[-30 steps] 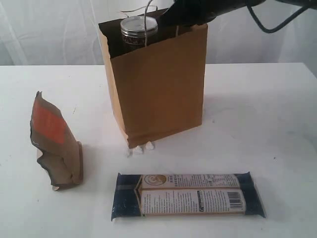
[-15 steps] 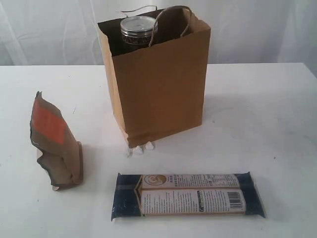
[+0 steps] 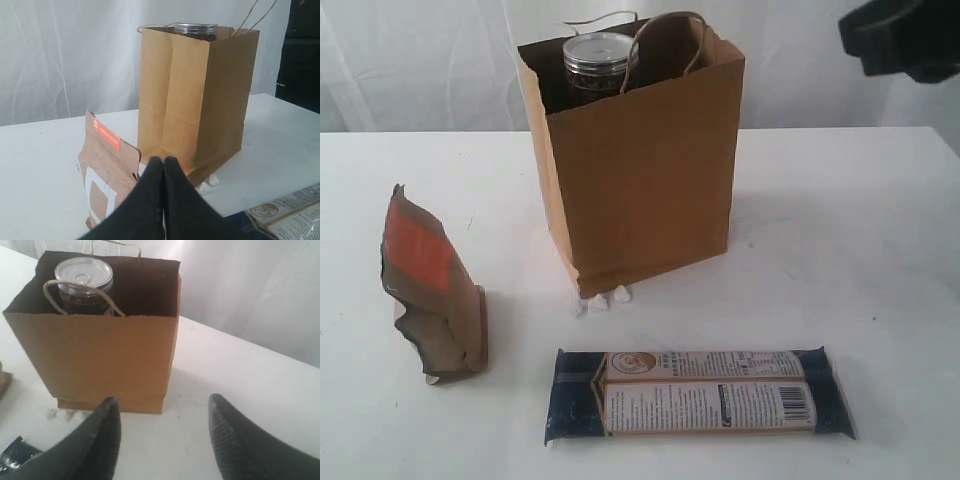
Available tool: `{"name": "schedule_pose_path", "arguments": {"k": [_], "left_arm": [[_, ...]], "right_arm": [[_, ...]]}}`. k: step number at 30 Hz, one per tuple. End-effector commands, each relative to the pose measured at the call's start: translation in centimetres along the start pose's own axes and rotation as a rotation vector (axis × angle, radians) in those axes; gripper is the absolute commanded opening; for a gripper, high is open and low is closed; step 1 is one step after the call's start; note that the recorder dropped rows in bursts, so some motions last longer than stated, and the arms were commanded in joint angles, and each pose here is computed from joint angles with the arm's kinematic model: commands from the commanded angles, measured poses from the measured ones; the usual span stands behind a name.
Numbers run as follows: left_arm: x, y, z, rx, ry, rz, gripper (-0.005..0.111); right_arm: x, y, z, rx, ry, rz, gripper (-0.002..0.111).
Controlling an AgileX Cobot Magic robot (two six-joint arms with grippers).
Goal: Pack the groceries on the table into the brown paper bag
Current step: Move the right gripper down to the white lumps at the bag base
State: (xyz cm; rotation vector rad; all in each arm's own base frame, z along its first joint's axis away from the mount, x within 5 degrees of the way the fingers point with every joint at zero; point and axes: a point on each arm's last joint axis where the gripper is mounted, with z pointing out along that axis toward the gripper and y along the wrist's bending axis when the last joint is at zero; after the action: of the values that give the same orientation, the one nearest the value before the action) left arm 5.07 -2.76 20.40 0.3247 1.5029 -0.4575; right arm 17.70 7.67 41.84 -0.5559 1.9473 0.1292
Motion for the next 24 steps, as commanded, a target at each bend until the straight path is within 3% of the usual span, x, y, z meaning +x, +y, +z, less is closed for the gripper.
{"name": "schedule_pose_path", "arguments": {"k": [1, 3, 8, 24], "left_arm": [[0.0, 0.0, 0.0, 0.001, -0.010, 0.033, 0.000], [0.0, 0.0, 0.0, 0.001, -0.010, 0.033, 0.000], [0.0, 0.0, 0.0, 0.001, -0.010, 0.033, 0.000], [0.0, 0.0, 0.0, 0.001, -0.010, 0.033, 0.000]], "right_arm": [[2.1, 0.3, -2.9, -0.021, 0.038, 0.015, 0.051], [2.8, 0.6, -3.2, -0.043, 0.077, 0.025, 0.051], [5.2, 3.7, -2.0, -0.368, 0.217, 0.013, 0.048], [12.1, 7.1, 16.9, -0.537, 0.384, 0.008, 0.049]]}}
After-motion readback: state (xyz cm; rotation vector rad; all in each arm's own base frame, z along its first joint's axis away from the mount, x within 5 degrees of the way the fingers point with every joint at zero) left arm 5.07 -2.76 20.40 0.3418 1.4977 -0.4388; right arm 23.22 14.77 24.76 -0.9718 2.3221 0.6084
